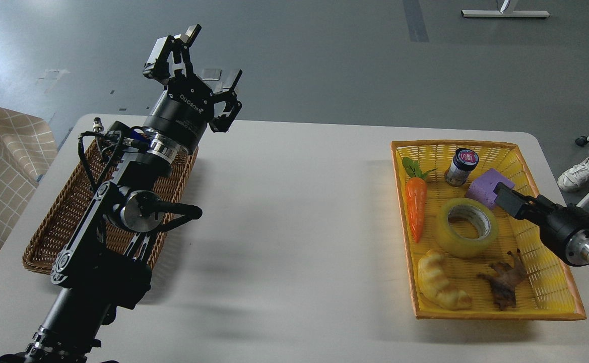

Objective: Place and transfer tape with both arms
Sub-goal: 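Move the right gripper down toward the tape roll in the yellow tray, then hook the right gripper into the tape roll's hole and close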

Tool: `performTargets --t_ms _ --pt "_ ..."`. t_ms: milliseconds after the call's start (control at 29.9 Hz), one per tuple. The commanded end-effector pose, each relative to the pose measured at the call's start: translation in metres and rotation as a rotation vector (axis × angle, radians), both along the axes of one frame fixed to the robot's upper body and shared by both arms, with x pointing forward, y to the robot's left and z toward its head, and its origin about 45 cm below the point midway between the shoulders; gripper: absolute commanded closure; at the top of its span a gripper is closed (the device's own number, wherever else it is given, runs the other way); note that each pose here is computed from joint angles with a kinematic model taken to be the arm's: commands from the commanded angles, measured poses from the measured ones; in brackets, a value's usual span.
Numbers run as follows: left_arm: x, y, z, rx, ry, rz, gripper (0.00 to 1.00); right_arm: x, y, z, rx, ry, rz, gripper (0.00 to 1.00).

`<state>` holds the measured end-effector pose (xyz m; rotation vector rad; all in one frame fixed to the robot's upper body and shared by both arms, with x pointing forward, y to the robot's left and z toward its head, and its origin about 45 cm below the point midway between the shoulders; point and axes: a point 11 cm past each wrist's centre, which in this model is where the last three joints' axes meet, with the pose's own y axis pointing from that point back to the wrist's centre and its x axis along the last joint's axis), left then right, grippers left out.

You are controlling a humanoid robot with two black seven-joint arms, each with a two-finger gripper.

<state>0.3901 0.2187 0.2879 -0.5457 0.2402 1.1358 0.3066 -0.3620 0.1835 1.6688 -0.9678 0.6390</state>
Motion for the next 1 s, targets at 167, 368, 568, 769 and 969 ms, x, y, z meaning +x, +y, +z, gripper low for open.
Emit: performTargets --t_ms 167,368,568,769,969 --pt "0.001 0.006 0.001 0.019 -0.003 0.005 0.02 -0.006 0.010 -0.014 -0.084 0.068 0.067 0.09" --pt "0.001 0.012 0.003 0.037 -0.007 0.012 0.02 0.006 0.008 -0.002 -0.132 0.039 0.086 0.10" --pt "0.001 0.015 0.002 0.038 -0.007 0.019 0.02 0.009 0.005 0.000 -0.184 0.030 0.091 0.11" --pt "0.001 0.017 0.001 0.043 -0.002 0.021 0.02 0.005 0.017 -0.012 -0.165 0.057 0.111 0.11" --pt "0.002 0.019 0.001 0.049 -0.002 0.023 0.02 0.002 0.019 -0.023 -0.148 0.083 0.105 0.11"
